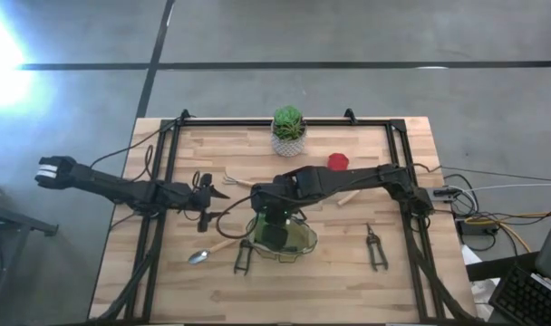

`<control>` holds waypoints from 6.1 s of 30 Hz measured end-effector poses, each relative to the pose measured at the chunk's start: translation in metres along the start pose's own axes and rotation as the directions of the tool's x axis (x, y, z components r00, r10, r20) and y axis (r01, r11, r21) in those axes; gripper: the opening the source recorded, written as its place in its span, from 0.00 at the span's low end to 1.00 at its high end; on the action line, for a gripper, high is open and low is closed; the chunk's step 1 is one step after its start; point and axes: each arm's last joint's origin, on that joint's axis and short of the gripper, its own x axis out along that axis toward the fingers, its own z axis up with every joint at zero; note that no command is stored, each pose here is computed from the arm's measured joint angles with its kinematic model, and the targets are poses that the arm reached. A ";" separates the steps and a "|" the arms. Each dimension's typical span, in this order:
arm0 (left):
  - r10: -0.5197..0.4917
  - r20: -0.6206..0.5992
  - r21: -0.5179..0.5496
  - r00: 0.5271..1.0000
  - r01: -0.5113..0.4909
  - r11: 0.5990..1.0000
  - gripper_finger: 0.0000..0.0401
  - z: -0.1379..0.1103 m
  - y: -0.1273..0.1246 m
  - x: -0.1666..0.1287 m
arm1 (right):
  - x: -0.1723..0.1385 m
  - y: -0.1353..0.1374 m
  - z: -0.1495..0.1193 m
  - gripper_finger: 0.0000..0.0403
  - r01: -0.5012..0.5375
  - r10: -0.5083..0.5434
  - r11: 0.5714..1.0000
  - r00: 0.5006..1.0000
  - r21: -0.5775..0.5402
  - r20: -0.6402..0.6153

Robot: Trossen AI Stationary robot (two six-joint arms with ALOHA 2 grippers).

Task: Pick & Place Garden tools in Gardening bag
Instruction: Put the green spray bottle into the white gardening bag, then put the red gloves into the white gardening bag

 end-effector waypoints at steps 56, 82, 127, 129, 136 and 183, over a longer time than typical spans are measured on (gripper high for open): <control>0.008 -0.011 0.003 1.000 -0.008 1.000 0.60 -0.001 0.000 0.001 | 0.041 0.000 0.011 0.16 -0.010 0.010 1.000 1.000 0.000 0.024; 0.008 -0.011 0.003 1.000 -0.008 1.000 0.60 -0.002 0.000 0.001 | 0.034 -0.001 0.015 0.46 -0.011 0.012 1.000 0.999 -0.026 0.052; 0.007 -0.012 0.003 1.000 -0.007 1.000 0.60 -0.002 0.000 0.001 | -0.112 -0.026 -0.038 0.30 0.276 -0.275 0.961 0.960 0.000 0.058; 0.008 -0.012 0.003 1.000 -0.007 1.000 0.60 -0.002 0.000 0.001 | -0.120 -0.029 -0.042 0.29 0.312 -0.312 0.950 0.946 0.016 0.083; 0.007 -0.014 0.003 1.000 -0.007 1.000 0.60 -0.002 0.000 0.001 | -0.121 -0.043 -0.070 0.25 0.406 -0.411 0.909 0.911 0.097 0.031; 0.007 -0.016 0.003 1.000 -0.007 1.000 0.60 -0.002 0.000 0.001 | -0.012 -0.244 -0.183 0.68 0.093 -0.391 0.151 0.920 0.984 -0.027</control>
